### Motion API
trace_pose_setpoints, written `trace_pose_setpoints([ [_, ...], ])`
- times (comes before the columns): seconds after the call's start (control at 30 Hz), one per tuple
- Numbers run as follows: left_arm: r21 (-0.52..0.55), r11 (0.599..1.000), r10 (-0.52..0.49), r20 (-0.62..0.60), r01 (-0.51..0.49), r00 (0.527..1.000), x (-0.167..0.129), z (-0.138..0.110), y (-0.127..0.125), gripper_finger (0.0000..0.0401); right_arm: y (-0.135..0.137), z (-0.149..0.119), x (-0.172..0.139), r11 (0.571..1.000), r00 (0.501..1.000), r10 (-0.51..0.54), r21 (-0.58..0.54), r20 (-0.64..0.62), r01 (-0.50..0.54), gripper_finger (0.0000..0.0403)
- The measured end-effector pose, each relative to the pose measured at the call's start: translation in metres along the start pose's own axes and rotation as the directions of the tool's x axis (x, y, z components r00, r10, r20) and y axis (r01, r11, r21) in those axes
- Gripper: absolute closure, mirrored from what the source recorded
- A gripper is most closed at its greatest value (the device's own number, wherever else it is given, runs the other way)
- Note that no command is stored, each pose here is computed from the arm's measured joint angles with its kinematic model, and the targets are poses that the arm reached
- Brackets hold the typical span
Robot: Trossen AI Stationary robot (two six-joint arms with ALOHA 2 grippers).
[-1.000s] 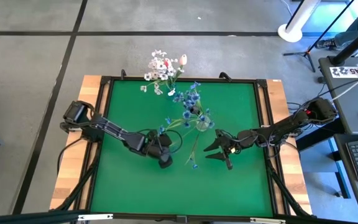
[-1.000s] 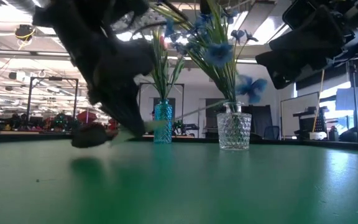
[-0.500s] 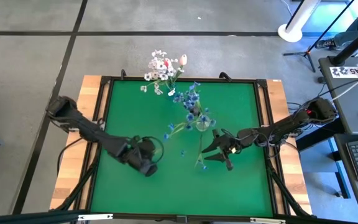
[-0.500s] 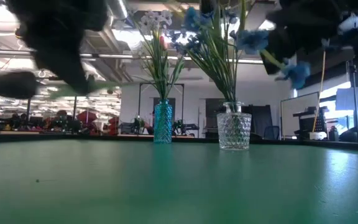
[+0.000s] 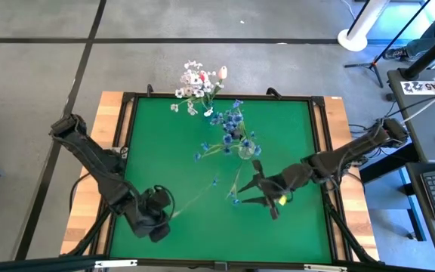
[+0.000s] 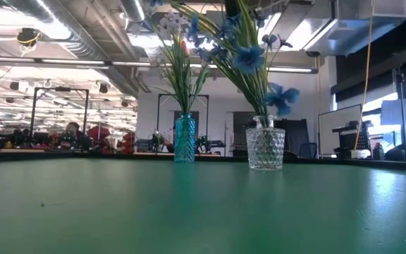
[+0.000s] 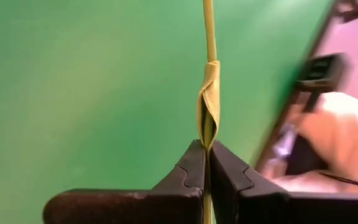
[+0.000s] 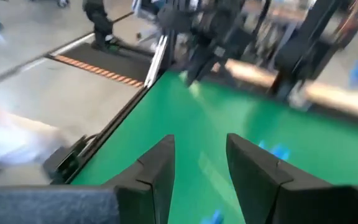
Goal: Sort flowers into vase by color
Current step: Put the black flower into the transparent vase
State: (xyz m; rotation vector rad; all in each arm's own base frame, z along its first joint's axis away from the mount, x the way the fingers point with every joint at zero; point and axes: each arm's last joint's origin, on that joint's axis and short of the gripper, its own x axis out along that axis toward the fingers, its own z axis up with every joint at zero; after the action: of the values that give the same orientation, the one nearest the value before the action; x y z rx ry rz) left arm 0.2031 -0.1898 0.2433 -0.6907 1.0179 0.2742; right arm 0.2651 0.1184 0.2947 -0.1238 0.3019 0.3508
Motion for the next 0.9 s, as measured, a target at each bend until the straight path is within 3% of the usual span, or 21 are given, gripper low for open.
trace_pose_setpoints([
  [0.17, -0.029, 0.993, -0.115, 0.064, 0.117, 0.991, -0.022, 0.010, -0.024, 0.0401, 0.027, 0.038, 0.005, 0.970, 0.995, -0.088, -0.224, 0.046, 0.096, 0.0259],
  [0.37, -0.012, 0.978, -0.206, 0.112, 0.209, 0.972, -0.046, 0.028, -0.044, 0.0401, 0.049, 0.050, 0.041, 0.889, 0.985, -0.171, -0.428, 0.021, 0.164, 0.0259],
  [0.6, 0.025, 0.961, -0.276, 0.146, 0.275, 0.950, -0.066, 0.045, -0.057, 0.0401, 0.060, 0.065, 0.084, 0.816, 0.967, -0.255, -0.543, -0.029, 0.199, 0.0259],
  [0.9, 0.067, 0.967, -0.252, 0.132, 0.245, 0.959, -0.058, 0.049, -0.057, 0.0396, 0.063, 0.069, 0.109, 0.750, 0.932, -0.360, -0.608, -0.046, 0.260, 0.0259],
])
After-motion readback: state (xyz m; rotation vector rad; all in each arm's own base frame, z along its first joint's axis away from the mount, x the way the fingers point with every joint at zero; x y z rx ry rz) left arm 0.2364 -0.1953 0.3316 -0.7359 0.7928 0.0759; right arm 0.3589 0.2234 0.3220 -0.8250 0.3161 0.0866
